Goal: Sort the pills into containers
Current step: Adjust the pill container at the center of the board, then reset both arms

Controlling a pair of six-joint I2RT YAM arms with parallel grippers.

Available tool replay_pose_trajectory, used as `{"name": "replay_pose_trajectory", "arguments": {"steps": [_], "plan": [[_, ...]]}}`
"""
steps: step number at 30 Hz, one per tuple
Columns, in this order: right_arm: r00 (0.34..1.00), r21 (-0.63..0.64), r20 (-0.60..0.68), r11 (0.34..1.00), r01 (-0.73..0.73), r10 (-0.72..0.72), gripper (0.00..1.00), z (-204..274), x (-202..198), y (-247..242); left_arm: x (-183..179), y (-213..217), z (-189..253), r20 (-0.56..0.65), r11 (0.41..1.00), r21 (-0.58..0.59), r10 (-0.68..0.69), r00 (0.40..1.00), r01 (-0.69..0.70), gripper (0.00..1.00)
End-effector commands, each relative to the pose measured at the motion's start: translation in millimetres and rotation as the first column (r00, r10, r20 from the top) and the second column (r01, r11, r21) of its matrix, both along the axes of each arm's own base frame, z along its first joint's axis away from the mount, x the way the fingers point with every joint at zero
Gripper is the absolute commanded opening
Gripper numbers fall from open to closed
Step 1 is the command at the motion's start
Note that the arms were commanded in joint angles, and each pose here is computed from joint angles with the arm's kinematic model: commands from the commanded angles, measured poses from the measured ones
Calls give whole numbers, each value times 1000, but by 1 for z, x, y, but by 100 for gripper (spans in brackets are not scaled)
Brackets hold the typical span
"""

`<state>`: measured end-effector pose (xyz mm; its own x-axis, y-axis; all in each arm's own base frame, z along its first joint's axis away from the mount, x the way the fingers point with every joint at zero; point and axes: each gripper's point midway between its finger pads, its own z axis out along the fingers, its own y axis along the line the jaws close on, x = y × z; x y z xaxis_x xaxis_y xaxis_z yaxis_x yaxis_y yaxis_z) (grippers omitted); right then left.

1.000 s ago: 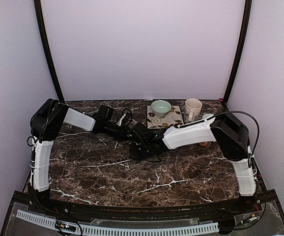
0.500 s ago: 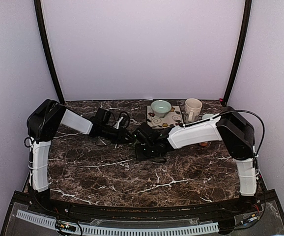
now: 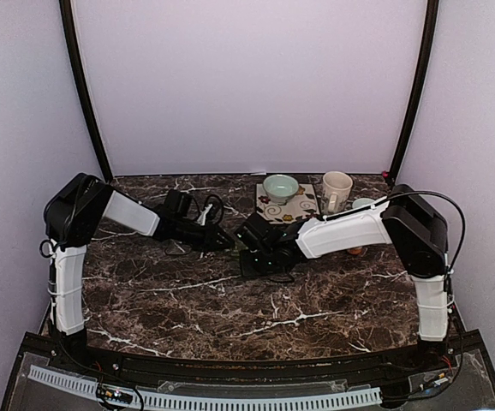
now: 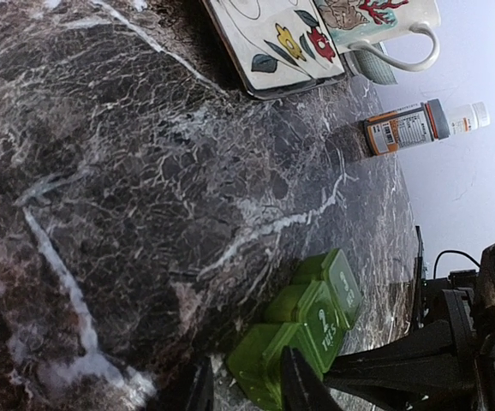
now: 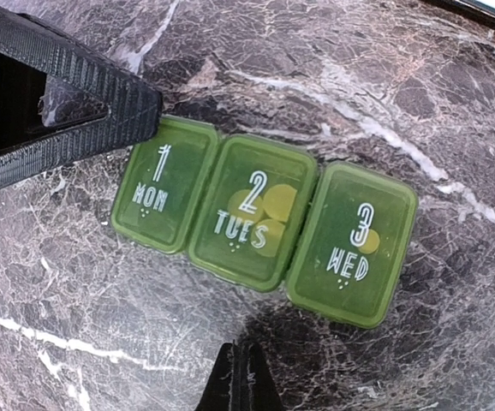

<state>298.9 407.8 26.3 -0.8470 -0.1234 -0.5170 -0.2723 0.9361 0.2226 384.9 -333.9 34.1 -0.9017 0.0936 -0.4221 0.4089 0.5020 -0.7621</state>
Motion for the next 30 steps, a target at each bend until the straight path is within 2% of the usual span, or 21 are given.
{"name": "replay_pose_trajectory", "arguments": {"steps": [1,8,12,15,20,24,30], "plan": [[1000,27,21,1000,3,-3,0,17,3,-1,1,2,17,36,999,6,31,999,-32,31],[998,-5,23,999,-54,54,0,35,-20,-10,23,21,46,137,979,49,190,972,-199,42],[996,-37,22,995,-90,91,7,50,-40,-22,35,39,73,208,947,77,292,934,-313,45],[991,-16,68,993,-116,117,14,81,-54,-29,39,58,97,270,909,90,372,888,-407,46],[971,-29,224,996,-80,84,32,141,-50,-54,39,95,137,398,825,82,488,777,-560,48],[896,-66,442,996,64,-28,43,205,-24,-101,35,126,165,510,749,66,543,667,-660,51],[776,-57,584,941,334,-240,48,249,40,-199,26,166,205,668,647,12,563,488,-763,56]]}}
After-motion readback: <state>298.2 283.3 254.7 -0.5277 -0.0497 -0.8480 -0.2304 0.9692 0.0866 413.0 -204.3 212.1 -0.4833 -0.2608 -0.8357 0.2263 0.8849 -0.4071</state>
